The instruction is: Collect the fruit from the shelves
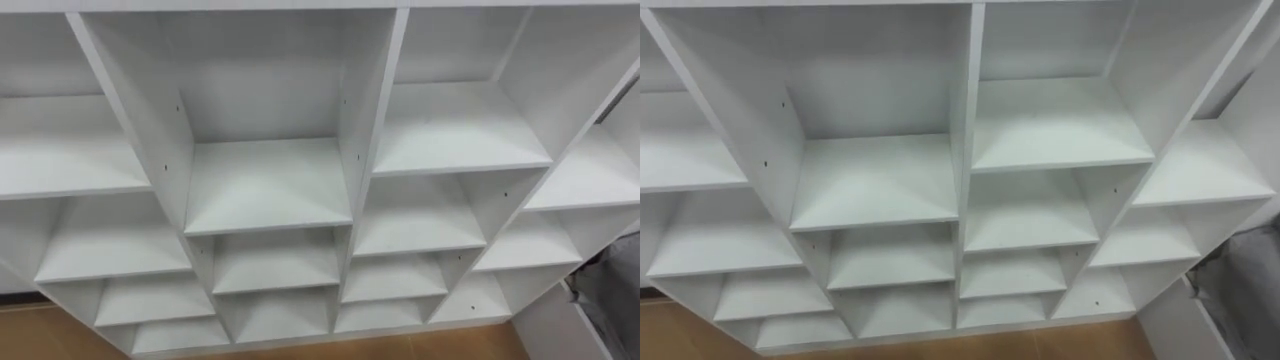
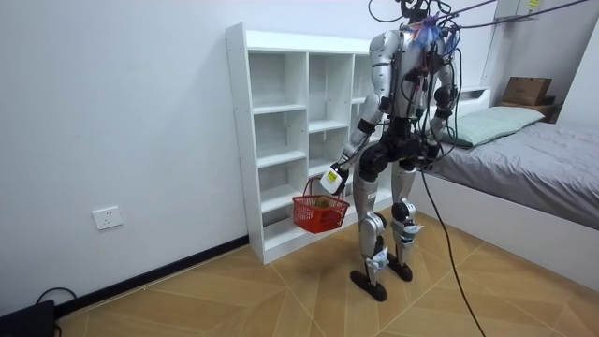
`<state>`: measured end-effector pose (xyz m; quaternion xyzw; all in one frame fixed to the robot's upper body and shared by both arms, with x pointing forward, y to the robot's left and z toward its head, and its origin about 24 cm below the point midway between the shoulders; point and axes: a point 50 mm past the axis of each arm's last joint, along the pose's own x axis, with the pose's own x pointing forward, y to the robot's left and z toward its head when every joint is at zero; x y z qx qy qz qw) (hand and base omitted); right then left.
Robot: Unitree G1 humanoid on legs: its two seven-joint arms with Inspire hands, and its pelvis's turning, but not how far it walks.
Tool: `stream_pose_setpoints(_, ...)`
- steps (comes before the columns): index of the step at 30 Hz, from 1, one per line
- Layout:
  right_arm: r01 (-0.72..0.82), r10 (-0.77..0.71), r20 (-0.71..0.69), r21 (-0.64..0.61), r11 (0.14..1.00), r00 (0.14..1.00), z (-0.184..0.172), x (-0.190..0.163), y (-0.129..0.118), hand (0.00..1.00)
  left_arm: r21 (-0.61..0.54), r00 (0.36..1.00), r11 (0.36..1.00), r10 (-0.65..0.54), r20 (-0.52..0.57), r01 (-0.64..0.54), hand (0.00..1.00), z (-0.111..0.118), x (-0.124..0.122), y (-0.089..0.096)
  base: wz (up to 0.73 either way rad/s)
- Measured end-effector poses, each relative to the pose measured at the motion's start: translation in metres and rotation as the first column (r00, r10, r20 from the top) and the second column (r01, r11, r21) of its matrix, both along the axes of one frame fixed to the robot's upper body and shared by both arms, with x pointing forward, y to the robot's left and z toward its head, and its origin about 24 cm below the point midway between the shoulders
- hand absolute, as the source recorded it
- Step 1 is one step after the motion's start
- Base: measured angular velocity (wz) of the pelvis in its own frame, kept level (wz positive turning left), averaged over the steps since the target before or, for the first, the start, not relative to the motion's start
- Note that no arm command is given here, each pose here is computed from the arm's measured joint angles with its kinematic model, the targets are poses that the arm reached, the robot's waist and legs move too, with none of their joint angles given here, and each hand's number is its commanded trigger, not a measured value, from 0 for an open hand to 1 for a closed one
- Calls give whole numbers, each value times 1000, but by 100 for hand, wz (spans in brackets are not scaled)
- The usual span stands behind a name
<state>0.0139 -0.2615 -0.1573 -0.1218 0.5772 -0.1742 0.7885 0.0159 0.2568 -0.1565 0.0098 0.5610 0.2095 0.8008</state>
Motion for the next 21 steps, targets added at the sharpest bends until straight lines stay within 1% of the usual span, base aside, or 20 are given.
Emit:
stream_pose_setpoints(1,40,-39,-32,6,999,999,-2,-7,0,0,-2,1000,1000,18,-16,-18,100,-1,-3,0,0)
stream_pose_setpoints(4,100,-97,-117,21,995,988,-5,-25,2,0,-9,999,999,31,-39,-32,100,-3,-6,-2,9)
stream_pose_setpoints(7,118,-110,-194,31,993,975,-7,-39,5,0,-16,996,999,46,-80,-47,100,-4,-16,-3,-1)
stream_pose_setpoints(10,118,-107,-213,39,992,971,-7,-39,6,0,-35,993,998,47,-112,-51,100,-6,-19,-7,0)
stream_pose_setpoints(15,101,-81,-228,77,992,970,-9,-33,10,0,-41,988,998,-52,-142,46,100,-8,-16,-14,2)
stream_pose_setpoints(16,68,-45,-239,89,994,970,-10,-29,12,0,-42,985,996,-85,-149,80,100,-8,-14,-16,3)
stream_pose_setpoints(21,-56,88,-261,129,990,961,-12,-18,17,0,-46,976,987,-160,-147,154,100,-9,-2,-19,9)
